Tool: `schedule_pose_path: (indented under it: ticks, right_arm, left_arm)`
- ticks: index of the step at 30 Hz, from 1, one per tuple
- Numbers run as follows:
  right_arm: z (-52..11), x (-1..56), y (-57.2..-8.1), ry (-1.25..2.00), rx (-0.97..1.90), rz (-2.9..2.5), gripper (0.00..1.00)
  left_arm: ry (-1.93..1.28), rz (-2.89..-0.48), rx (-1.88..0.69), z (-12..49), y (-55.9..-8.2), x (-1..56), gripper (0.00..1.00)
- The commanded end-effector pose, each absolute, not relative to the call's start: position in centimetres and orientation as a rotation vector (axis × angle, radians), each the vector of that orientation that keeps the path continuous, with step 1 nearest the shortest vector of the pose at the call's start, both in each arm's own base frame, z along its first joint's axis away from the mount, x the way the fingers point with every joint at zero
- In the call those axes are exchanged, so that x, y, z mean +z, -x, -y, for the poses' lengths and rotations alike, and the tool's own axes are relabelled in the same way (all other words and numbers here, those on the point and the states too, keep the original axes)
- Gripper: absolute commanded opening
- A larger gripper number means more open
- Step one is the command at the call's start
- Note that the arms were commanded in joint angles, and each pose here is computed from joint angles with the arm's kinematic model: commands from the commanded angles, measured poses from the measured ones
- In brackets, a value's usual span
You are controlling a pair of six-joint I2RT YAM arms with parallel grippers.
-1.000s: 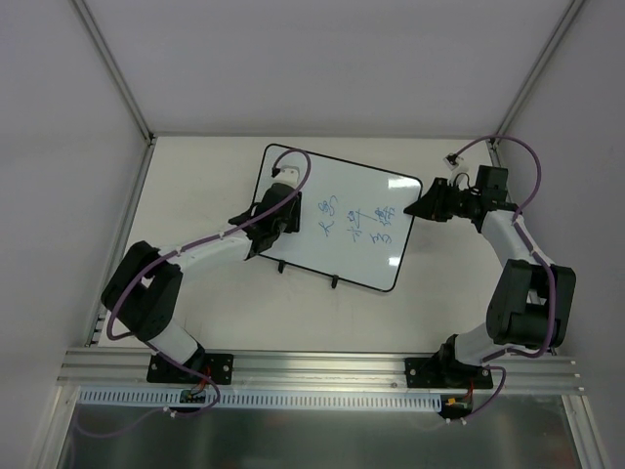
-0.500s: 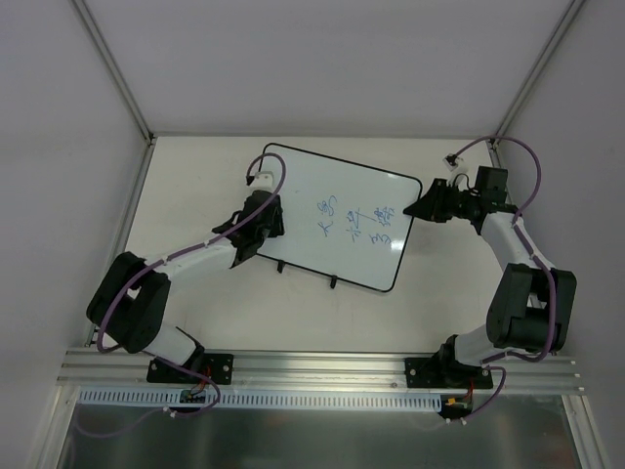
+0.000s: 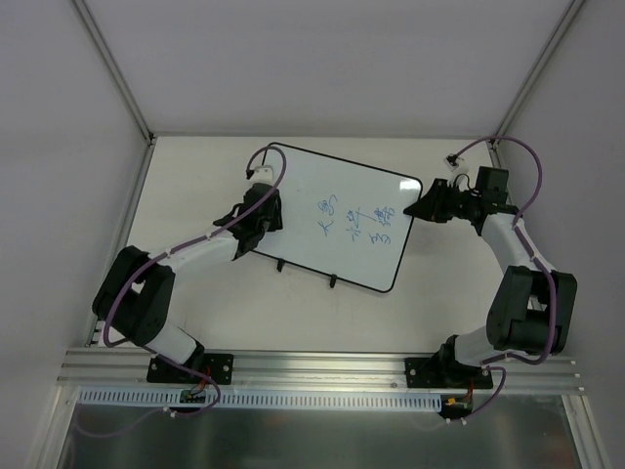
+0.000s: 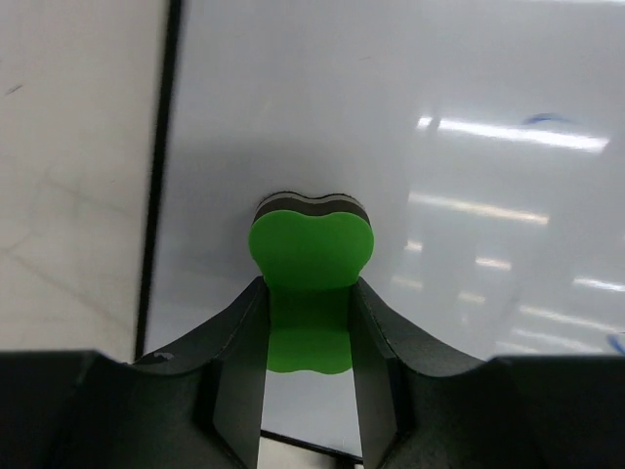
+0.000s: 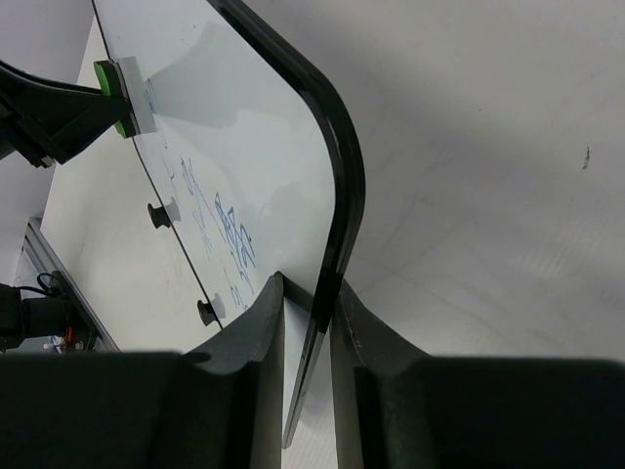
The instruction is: Erase the whiteboard
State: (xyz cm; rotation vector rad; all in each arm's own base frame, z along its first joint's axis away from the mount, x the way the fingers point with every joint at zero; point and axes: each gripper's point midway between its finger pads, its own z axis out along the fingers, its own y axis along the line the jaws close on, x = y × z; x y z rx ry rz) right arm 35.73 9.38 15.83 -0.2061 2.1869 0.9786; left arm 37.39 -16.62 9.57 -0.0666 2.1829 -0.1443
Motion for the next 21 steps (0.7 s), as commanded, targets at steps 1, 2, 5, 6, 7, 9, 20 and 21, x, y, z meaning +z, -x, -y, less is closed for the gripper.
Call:
schedule_pose_path:
  ticks: [1, 2, 5, 6, 7, 9, 20, 21]
  right_arm:
    - [-7.4, 15.7, -37.5, 0.267, 0.764, -2.142, 0.00]
    - [-7.4, 15.7, -37.5, 0.264, 0.765, -2.144, 0.00]
    - [-7.5, 15.8, -37.5, 0.263, 0.763, -2.142, 0.00]
    - [-7.4, 15.8, -37.5, 0.261, 0.760, -2.142, 0.00]
    - [-7.4, 15.9, -37.5, 0.263, 0.760, -2.140, 0.00]
    - [-7.4, 16.0, -37.5, 0.264, 0.757, -2.137, 0.00]
    - [-7.2, 16.3, -37.3, 0.267, 0.729, -2.128, 0.00]
    - [-7.1, 16.3, -37.4, 0.265, 0.726, -2.128, 0.00]
  left_arm:
    - [-0.089, -2.204, -0.307, 23.4, -36.9, 9.4, 0.00]
    - [-0.108, -2.197, -0.320, 24.7, -37.3, 9.7, 0.00]
    - [-0.222, -2.183, -0.329, 28.4, -36.8, 9.7, 0.00]
    - [-0.242, -2.186, -0.332, 29.1, -36.7, 9.5, 0.00]
    - [-0.250, -2.196, -0.345, 29.7, -36.5, 9.3, 0.00]
    - [-0.255, -2.212, -0.353, 30.3, -36.2, 8.9, 0.00]
    - [-0.203, -2.129, -0.076, 23.9, -41.6, 13.2, 0.00]
    - [-0.207, -2.125, -0.060, 23.5, -42.1, 13.4, 0.00]
